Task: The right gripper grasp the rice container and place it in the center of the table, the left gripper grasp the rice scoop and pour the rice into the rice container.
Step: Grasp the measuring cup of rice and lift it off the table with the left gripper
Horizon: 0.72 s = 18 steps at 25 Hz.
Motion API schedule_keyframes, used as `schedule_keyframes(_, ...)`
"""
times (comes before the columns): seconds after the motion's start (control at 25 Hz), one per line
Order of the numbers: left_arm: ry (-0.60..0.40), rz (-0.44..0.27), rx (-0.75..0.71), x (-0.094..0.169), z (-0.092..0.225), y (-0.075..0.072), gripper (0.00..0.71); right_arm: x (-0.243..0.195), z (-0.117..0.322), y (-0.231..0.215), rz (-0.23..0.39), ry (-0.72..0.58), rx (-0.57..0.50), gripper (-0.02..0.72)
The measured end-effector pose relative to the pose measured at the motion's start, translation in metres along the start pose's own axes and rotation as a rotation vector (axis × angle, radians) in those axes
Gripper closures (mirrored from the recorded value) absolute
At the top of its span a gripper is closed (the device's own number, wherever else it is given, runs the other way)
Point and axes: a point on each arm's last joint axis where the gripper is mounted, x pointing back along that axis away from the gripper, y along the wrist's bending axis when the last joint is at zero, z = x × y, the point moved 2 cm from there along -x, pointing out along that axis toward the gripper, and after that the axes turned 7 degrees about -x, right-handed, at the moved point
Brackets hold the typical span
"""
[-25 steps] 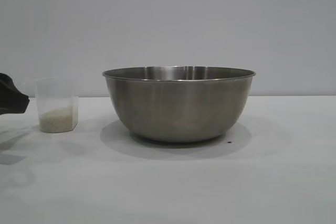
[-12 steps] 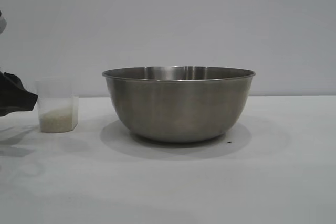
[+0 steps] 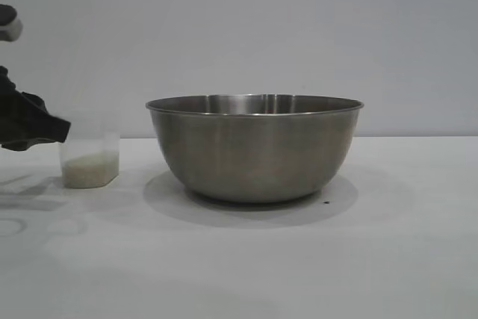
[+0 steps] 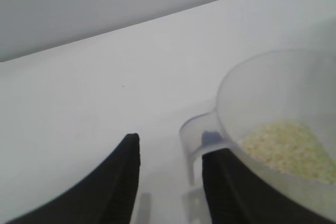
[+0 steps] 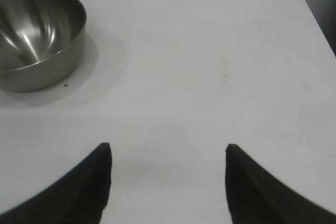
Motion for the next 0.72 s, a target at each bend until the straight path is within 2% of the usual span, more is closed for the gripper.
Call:
schedule_keyframes(0.04,0.001,0.0,-0.002,-0.003,0.002,-0.001,0.455,0.0,0.0,0.0,0.0,0.0,0.0,0.304)
schedule_keyframes(0.16,-0.004,0.026,-0.024,-0.013,0.005,-0.005,0.616,0.0,0.0,0.0,0.0,0.0,0.0,0.304)
schedule_keyframes(0.28,-0.021,0.051,-0.048,-0.018,0.003,-0.009,0.71,0.0,0.0,0.0,0.0,0.0,0.0,0.304)
schedule_keyframes(0.72,-0.034,0.06,-0.095,-0.019,0.001,-0.01,0.71,0.0,0.0,0.0,0.0,0.0,0.0,0.304)
